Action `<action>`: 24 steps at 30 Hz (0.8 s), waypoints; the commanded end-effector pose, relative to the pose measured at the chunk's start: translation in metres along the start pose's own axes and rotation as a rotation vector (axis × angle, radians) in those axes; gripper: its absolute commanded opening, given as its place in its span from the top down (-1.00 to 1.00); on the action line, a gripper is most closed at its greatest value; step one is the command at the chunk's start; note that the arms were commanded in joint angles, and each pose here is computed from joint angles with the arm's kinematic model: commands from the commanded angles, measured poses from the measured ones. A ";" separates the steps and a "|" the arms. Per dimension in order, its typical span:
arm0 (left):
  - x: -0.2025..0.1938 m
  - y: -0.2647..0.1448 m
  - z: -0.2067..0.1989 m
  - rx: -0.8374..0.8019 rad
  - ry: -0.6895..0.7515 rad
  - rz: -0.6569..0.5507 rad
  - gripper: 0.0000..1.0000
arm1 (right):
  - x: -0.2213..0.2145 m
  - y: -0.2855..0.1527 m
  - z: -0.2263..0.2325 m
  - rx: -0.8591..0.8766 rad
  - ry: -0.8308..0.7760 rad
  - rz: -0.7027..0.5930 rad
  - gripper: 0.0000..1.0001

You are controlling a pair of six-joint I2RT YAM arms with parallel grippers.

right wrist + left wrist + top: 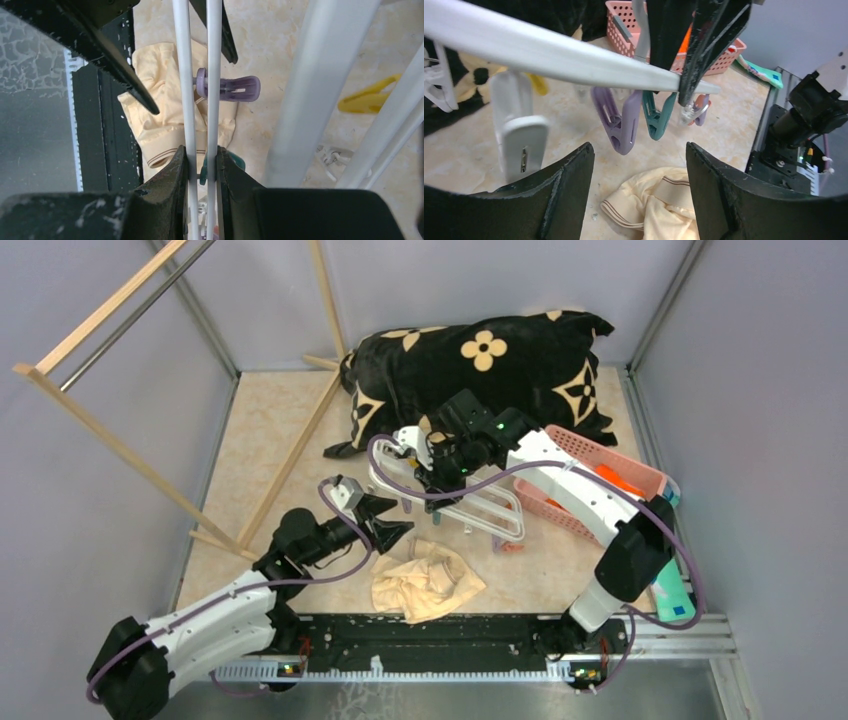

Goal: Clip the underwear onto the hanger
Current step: Pick up the hanger at the center of the board.

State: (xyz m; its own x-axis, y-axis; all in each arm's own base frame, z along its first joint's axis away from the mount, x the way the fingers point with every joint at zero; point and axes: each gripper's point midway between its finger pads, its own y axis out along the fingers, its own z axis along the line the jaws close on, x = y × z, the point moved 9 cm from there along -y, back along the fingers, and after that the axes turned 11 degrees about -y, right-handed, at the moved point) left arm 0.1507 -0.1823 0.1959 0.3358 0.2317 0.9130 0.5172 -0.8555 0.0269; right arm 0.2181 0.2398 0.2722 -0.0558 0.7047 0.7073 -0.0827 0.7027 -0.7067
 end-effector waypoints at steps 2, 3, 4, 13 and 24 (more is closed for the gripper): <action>0.007 -0.008 0.004 0.037 0.074 -0.099 -0.44 | 0.030 -0.038 0.009 -0.055 -0.136 -0.127 1.00; 0.008 -0.010 0.003 0.028 0.088 -0.115 -0.44 | 0.030 -0.041 0.011 -0.057 -0.139 -0.130 1.00; 0.009 -0.012 0.002 0.018 0.103 -0.129 -0.44 | 0.030 -0.042 0.013 -0.060 -0.141 -0.129 1.00; 0.020 -0.017 -0.001 -0.002 0.215 -0.176 -0.62 | 0.034 -0.057 0.028 -0.063 -0.179 -0.173 1.00; 0.035 -0.008 -0.022 -0.209 0.267 -0.203 -0.65 | 0.036 -0.055 0.033 -0.104 -0.176 -0.165 1.00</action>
State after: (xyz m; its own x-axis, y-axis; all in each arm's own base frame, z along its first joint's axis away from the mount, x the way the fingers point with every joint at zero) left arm 0.1440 -0.1711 0.2162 0.0716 0.2748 0.9588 0.4734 -0.8555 0.2098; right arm 0.1881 0.2213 0.3132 -0.1468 0.6295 0.7630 -0.0709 0.7627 -0.6428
